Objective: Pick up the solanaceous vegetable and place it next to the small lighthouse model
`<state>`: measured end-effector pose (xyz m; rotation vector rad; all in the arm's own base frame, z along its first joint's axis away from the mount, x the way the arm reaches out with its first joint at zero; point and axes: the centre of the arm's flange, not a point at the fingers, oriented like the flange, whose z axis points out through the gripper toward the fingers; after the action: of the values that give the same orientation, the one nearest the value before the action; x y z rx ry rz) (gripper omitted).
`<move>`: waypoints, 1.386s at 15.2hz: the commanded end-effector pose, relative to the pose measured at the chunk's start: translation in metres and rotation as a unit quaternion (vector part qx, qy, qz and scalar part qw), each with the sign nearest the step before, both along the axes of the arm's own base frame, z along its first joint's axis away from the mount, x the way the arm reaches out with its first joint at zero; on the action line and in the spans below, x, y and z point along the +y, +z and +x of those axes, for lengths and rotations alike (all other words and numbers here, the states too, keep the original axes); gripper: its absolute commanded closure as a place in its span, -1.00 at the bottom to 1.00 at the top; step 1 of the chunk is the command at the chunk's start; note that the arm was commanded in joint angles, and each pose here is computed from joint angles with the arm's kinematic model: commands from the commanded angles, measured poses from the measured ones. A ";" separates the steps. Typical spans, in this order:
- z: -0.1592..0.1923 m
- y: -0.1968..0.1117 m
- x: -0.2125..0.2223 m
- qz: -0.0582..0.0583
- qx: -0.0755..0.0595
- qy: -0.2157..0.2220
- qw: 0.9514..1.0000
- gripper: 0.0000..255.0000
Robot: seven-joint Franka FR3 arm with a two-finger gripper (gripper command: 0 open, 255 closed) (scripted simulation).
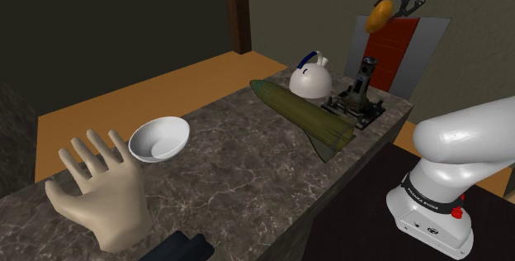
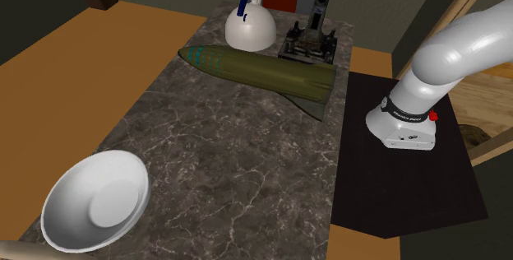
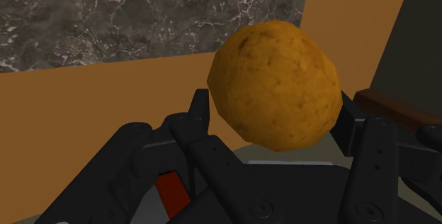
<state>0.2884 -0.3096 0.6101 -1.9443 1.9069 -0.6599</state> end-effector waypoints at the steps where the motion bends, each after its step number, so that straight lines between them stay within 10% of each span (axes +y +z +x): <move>1: -0.006 -0.001 -0.015 0.000 0.000 0.001 1.000 1.00; 21: -0.006 -0.107 -0.015 0.000 0.000 0.001 1.000 1.00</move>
<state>0.2823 -0.3233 0.5087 -1.9458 1.9058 -0.6598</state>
